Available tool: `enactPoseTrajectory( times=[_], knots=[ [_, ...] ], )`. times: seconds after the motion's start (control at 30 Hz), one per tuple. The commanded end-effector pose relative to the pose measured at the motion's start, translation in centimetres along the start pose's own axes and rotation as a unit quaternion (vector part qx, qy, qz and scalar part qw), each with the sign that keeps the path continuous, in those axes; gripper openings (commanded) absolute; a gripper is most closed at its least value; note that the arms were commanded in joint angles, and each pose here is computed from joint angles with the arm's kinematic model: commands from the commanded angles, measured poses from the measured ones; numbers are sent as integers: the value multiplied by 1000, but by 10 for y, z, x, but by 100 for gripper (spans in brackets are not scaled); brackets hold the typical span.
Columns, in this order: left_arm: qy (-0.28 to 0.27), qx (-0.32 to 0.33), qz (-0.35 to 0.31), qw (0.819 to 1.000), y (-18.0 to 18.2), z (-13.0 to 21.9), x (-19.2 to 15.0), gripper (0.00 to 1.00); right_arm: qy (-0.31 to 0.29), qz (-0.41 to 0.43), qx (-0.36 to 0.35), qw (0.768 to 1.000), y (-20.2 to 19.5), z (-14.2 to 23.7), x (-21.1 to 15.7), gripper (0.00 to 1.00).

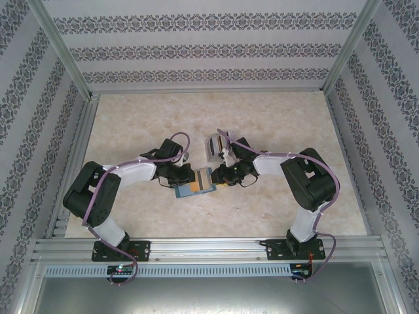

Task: Put the credit cards into the card holder
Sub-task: Insert the credit card into the card slot.

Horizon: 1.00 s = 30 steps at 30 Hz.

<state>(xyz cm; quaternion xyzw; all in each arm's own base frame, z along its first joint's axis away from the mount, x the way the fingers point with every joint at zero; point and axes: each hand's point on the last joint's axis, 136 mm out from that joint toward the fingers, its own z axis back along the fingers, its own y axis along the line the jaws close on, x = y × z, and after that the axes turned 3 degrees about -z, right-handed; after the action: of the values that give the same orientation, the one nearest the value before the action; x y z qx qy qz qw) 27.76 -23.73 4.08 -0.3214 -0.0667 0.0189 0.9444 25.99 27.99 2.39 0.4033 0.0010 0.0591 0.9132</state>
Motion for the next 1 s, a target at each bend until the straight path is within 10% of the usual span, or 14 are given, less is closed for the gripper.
enactPoseTrajectory(
  times=[0.0,0.2,0.33,0.97],
  knots=[
    [5,-11,0,1000,-10,-6,2,12,20,20,8,1000,-6,-24,-7,35],
    [11,7,-4,1000,-6,-2,-1,12,20,21,8,1000,-5,-24,-7,35],
    [-4,63,-19,998,1,18,3,29,22,21,9,999,-5,-25,-8,35],
    [15,79,-11,997,8,-2,0,22,28,18,9,999,-8,-27,-9,35]
  ],
)
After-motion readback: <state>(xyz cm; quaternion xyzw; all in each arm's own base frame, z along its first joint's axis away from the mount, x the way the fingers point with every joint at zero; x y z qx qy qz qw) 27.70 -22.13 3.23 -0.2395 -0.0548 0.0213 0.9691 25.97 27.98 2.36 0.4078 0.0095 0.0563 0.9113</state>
